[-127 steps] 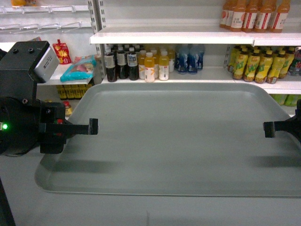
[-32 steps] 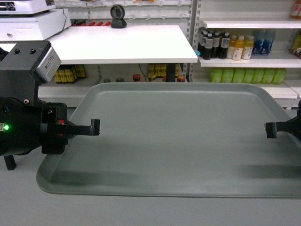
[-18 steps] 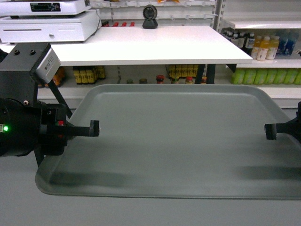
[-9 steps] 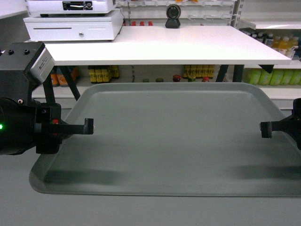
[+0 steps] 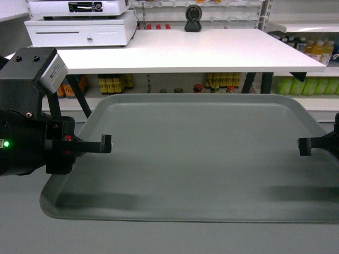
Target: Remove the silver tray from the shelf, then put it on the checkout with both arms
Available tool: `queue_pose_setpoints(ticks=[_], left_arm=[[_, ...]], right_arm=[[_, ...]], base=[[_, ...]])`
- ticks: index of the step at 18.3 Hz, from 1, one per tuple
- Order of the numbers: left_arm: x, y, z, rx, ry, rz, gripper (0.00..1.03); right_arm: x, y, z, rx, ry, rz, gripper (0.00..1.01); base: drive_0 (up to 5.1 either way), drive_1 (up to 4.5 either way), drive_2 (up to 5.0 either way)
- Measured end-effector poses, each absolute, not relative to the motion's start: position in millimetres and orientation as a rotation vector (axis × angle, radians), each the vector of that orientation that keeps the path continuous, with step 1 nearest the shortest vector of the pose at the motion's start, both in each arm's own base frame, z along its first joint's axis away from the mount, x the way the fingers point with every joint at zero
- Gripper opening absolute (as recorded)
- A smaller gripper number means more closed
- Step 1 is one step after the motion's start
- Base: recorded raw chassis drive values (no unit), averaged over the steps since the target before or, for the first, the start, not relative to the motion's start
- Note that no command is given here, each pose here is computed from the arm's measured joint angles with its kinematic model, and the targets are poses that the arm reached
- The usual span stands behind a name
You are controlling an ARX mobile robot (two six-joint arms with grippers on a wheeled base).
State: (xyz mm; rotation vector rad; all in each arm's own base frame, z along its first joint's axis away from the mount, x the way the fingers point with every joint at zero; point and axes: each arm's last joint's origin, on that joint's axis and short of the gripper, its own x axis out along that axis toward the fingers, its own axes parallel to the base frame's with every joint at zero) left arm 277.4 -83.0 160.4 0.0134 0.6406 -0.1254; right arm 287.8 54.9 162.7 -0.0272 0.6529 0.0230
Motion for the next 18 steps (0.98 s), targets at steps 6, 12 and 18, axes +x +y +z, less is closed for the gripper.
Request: queue_pose_setpoints(ticks=[6,12,18], left_arm=[[277.3,-83.0,160.1,0.014,0.644,-0.125,0.03],[277.4,-83.0,160.4,0.013,0.641,-0.125,0.03],[277.4,-83.3,160.4,0.013,0.641,-0.126,0.03]], right_arm=[[287.5,54.9,162.3,-0.028,0.657,0.023,0.03],[287.8,54.9,162.7,-0.027,0.653,0.023,0.03],[287.6,54.8,162.4,-0.028,0.656,0.022,0.03]], base=[[-0.1,3.21,-3.3],[0.1,4.32,-4.2],[0.1,4.34,-4.2]])
